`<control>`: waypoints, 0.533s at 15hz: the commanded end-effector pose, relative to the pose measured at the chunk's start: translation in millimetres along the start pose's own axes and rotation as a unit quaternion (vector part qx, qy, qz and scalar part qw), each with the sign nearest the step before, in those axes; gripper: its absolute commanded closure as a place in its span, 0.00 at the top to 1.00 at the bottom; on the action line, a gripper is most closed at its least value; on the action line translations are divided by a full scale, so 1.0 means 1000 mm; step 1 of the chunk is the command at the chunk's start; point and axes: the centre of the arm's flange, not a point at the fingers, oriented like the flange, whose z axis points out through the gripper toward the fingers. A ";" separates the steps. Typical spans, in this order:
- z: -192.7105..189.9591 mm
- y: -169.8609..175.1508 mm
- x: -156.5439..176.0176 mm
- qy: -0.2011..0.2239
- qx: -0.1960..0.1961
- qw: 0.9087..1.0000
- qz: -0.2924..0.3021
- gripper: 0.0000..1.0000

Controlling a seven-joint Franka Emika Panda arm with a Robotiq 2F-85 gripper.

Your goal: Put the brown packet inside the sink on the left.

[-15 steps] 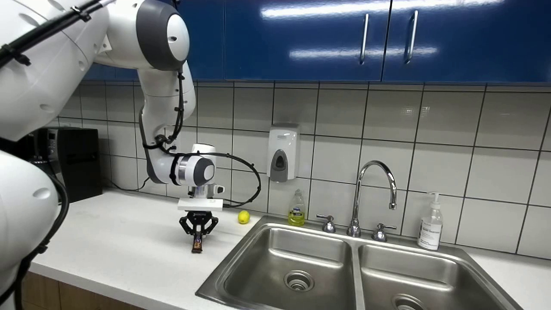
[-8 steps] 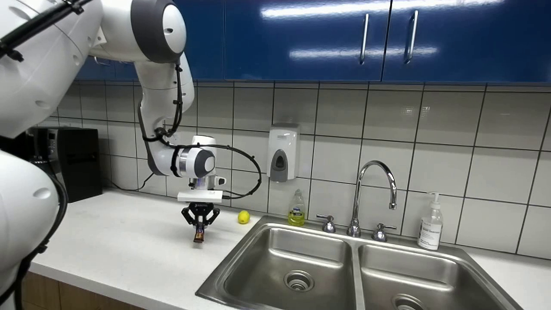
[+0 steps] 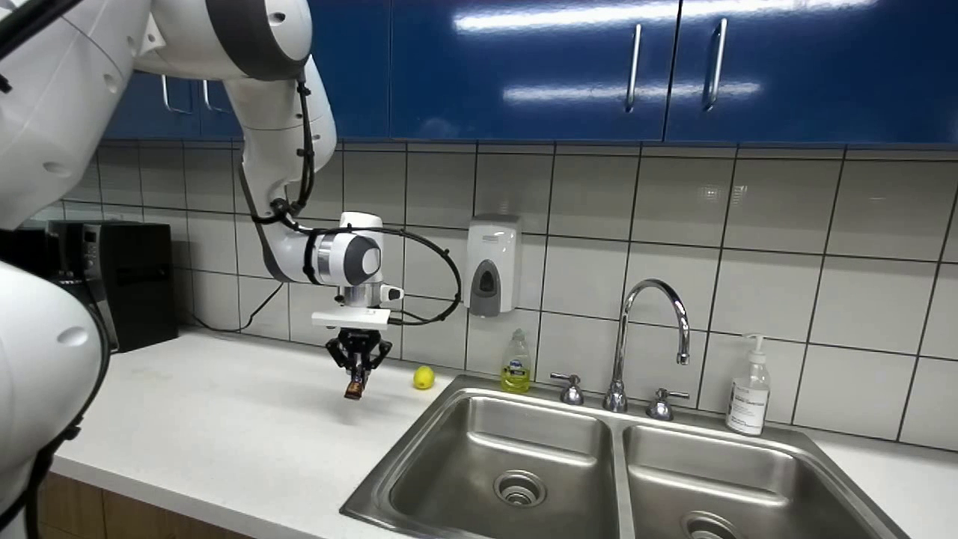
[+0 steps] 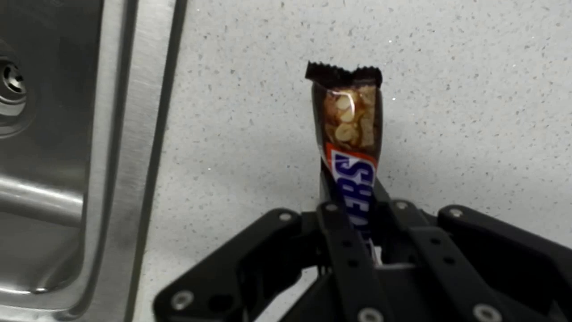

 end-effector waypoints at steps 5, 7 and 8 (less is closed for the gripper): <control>-0.013 0.090 -0.045 0.002 -0.002 0.992 0.124 0.04; -0.012 0.121 -0.060 0.003 -0.005 0.987 0.158 0.04; -0.012 0.137 -0.070 0.003 -0.008 0.984 0.175 0.04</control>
